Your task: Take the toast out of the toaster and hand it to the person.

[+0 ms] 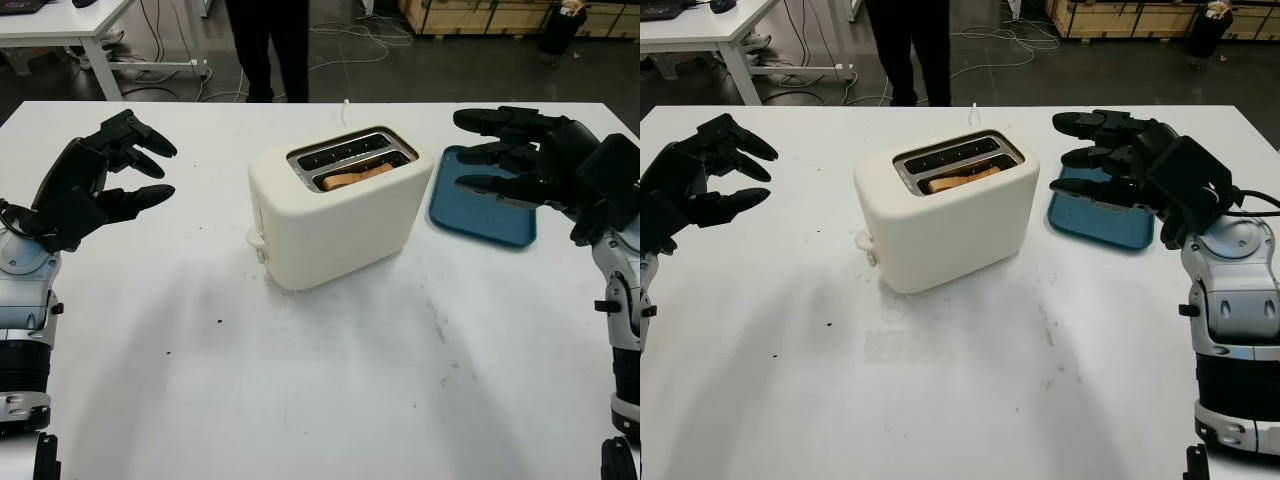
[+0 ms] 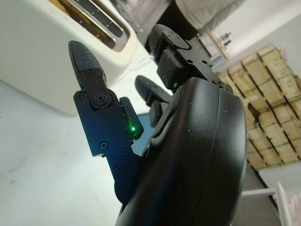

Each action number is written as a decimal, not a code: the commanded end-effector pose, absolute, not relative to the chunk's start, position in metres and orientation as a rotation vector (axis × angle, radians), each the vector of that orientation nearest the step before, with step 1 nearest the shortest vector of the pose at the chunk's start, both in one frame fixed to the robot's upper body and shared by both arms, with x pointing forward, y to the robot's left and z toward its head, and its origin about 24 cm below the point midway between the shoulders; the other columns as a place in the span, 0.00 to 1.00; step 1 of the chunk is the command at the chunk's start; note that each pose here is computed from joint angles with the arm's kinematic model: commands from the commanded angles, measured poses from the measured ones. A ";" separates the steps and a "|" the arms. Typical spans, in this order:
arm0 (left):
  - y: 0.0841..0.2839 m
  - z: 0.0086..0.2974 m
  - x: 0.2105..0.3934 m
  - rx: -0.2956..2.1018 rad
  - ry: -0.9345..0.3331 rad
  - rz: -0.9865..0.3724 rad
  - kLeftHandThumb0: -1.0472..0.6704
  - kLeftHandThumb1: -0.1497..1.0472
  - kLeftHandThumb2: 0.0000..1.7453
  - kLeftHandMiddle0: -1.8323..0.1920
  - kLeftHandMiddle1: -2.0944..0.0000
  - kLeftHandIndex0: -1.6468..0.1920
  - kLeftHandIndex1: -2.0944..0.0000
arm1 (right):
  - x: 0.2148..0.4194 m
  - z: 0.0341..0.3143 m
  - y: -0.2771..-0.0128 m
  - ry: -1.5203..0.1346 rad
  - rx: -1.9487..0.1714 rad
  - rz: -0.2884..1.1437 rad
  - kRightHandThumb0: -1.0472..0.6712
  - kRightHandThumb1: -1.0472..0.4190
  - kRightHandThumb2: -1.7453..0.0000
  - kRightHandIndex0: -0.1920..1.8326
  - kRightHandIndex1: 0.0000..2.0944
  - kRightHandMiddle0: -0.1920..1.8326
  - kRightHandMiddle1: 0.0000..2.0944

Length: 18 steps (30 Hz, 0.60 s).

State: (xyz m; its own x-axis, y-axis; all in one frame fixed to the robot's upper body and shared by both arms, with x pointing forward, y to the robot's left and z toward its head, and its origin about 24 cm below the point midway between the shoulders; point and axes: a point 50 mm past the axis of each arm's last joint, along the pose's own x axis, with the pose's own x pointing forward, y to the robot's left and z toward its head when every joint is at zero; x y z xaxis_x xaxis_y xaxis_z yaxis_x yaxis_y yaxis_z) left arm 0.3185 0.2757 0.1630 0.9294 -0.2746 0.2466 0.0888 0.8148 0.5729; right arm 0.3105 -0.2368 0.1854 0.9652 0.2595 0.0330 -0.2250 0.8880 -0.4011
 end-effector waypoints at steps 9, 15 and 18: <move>0.261 0.179 0.330 0.641 -0.348 -0.276 0.00 0.89 0.07 0.78 0.29 0.75 0.36 | 0.320 0.189 -0.228 -0.131 -0.414 0.244 0.38 0.18 1.00 0.24 0.38 0.39 0.01; 0.257 0.180 0.324 0.700 -0.319 -0.277 0.00 0.89 0.09 0.80 0.24 0.79 0.29 | 0.325 0.185 -0.229 -0.125 -0.433 0.237 0.39 0.18 1.00 0.25 0.38 0.40 0.01; 0.256 0.181 0.325 0.700 -0.321 -0.274 0.00 0.89 0.10 0.80 0.23 0.80 0.27 | 0.327 0.183 -0.229 -0.121 -0.421 0.240 0.37 0.18 1.00 0.25 0.38 0.40 0.01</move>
State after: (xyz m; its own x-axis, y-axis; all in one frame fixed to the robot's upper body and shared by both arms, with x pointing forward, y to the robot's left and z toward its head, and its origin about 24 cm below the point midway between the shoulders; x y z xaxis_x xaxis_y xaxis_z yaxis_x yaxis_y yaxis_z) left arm 0.3255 0.2548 0.1789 0.9131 -0.3544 0.2017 0.1449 0.7444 0.6518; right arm 0.3237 -0.2324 0.1773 0.9686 0.2468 0.0316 -0.2117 0.8842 -0.4163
